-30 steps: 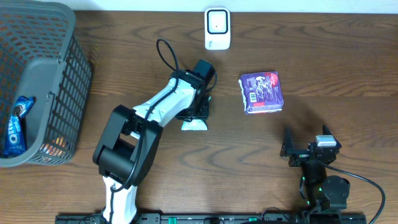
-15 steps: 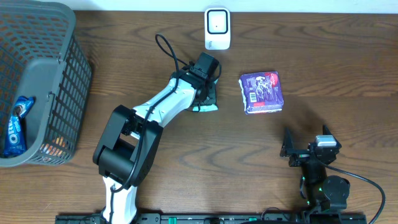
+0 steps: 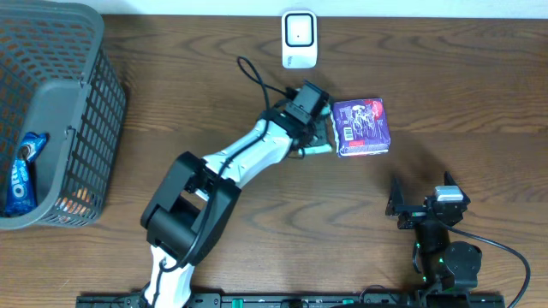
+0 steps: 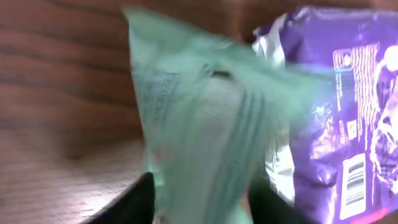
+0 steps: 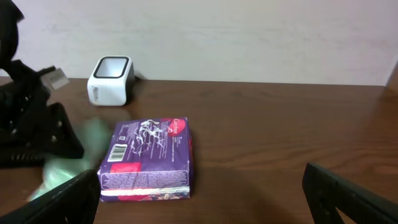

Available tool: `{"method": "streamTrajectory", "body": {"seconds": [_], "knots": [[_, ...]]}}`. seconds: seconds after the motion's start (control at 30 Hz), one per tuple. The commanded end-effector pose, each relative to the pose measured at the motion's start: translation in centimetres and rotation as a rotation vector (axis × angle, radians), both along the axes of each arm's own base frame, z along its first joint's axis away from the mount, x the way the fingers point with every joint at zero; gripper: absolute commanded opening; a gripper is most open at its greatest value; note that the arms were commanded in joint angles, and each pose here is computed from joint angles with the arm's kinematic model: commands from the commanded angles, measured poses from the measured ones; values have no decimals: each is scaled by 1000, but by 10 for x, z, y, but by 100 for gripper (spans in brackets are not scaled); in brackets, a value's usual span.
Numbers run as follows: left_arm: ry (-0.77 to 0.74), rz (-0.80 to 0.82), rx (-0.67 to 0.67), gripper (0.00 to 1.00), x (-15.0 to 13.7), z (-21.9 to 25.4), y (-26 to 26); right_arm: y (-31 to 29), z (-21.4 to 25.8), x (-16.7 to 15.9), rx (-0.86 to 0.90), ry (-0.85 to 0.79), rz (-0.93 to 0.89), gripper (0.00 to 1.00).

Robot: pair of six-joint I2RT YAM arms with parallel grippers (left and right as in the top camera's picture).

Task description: Scan the item barcode

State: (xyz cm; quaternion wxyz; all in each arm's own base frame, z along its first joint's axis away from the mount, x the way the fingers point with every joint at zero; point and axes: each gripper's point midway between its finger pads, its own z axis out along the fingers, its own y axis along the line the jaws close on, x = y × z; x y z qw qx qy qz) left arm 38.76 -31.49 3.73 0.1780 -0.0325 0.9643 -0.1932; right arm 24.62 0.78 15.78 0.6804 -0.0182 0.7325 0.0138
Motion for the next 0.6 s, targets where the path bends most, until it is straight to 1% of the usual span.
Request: {"method": "streamTrajectory", "body": {"seconds": [0.0, 0.03, 0.13, 0.17, 0.2, 0.23, 0.27, 0.3, 0.33, 0.37, 0.43, 0.5, 0.57], "knots": [[7, 12, 13, 84, 3, -8, 4, -5, -1, 0, 13, 1, -22, 99], [-9, -11, 18, 86, 6, -4, 4, -5, -1, 0, 13, 1, -22, 99], [-48, -46, 21, 86, 12, 14, 4, -5, -1, 0, 13, 1, -22, 99], [-79, -45, 8, 85, 18, 34, 7, -5, -1, 0, 13, 1, -22, 99], [-97, -44, 1, 83, 20, 43, 9, -5, -1, 0, 13, 1, -22, 99], [-115, -41, -6, 78, 23, 53, 12, -5, -1, 0, 13, 1, -22, 99], [-131, -33, -15, 70, 26, 63, 17, -5, -1, 0, 13, 1, -22, 99], [-150, -17, -27, 40, 29, 76, 23, -5, -1, 0, 13, 1, -22, 99], [-157, -13, -31, 27, 31, 80, 25, -5, -1, 0, 13, 1, -22, 99], [-158, -11, -32, 19, 31, 80, 25, -5, -1, 0, 13, 1, -22, 99], [-152, -13, -28, 11, 30, 77, 25, -5, -1, 0, 13, 1, -22, 99], [-137, -27, -19, 8, 26, 68, 19, -5, -1, 0, 13, 1, -22, 99], [-118, -42, -7, 8, 22, 57, 13, -5, -1, 0, 13, 1, -22, 99]]}}
